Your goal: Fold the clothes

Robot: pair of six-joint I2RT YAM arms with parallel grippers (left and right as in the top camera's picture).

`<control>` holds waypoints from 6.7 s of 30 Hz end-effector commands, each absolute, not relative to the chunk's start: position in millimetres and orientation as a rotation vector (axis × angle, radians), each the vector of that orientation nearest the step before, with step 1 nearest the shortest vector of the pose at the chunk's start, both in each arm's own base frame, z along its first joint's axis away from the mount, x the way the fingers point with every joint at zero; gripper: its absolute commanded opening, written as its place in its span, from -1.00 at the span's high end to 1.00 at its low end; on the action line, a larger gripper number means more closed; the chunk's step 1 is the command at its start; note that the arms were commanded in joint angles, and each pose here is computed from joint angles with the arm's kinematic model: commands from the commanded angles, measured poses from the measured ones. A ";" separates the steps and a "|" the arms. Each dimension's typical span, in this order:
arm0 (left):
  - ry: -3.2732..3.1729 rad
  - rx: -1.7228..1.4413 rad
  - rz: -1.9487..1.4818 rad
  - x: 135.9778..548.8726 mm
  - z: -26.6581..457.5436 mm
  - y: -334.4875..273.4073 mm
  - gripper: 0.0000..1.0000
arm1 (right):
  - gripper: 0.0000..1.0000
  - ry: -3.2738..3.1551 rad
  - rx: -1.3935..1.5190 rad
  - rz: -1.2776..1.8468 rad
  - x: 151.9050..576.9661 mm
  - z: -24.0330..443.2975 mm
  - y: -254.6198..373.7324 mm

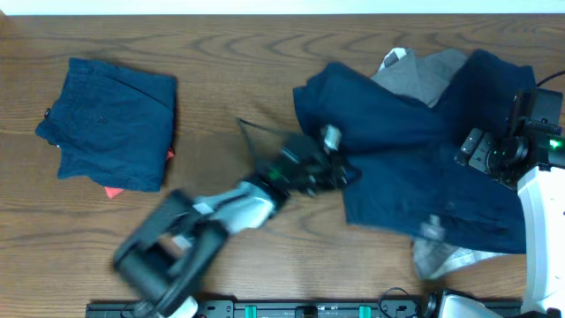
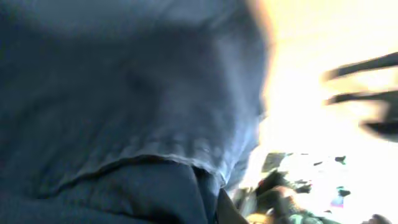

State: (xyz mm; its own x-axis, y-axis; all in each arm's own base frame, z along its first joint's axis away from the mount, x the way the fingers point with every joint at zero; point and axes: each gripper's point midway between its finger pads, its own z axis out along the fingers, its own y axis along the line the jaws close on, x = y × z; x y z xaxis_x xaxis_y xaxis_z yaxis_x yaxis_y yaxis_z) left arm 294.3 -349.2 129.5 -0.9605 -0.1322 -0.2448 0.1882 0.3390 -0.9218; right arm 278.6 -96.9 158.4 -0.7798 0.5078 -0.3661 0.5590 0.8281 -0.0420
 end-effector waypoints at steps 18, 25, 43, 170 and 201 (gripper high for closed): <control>2.642 -0.372 -0.923 323.4 98.6 -104.8 0.23 | -0.98 2.712 0.678 -0.097 283.5 159.4 -82.9; 2.725 -0.257 -1.163 288.7 107.2 -149.1 0.16 | -0.27 2.834 0.496 0.126 288.6 137.6 -50.9; 2.818 -0.069 -0.540 272.4 84.3 -160.6 0.14 | 0.57 3.044 0.581 0.352 255.6 27.3 -21.3; 3.258 0.280 -0.181 251.8 -13.1 -174.6 -0.63 | -0.13 2.567 0.874 -0.483 358.2 -51.1 -262.3; 2.876 -0.673 -0.034 242.1 138.2 -58.5 -0.96 | -0.99 2.892 0.873 0.279 299.1 116.7 -30.2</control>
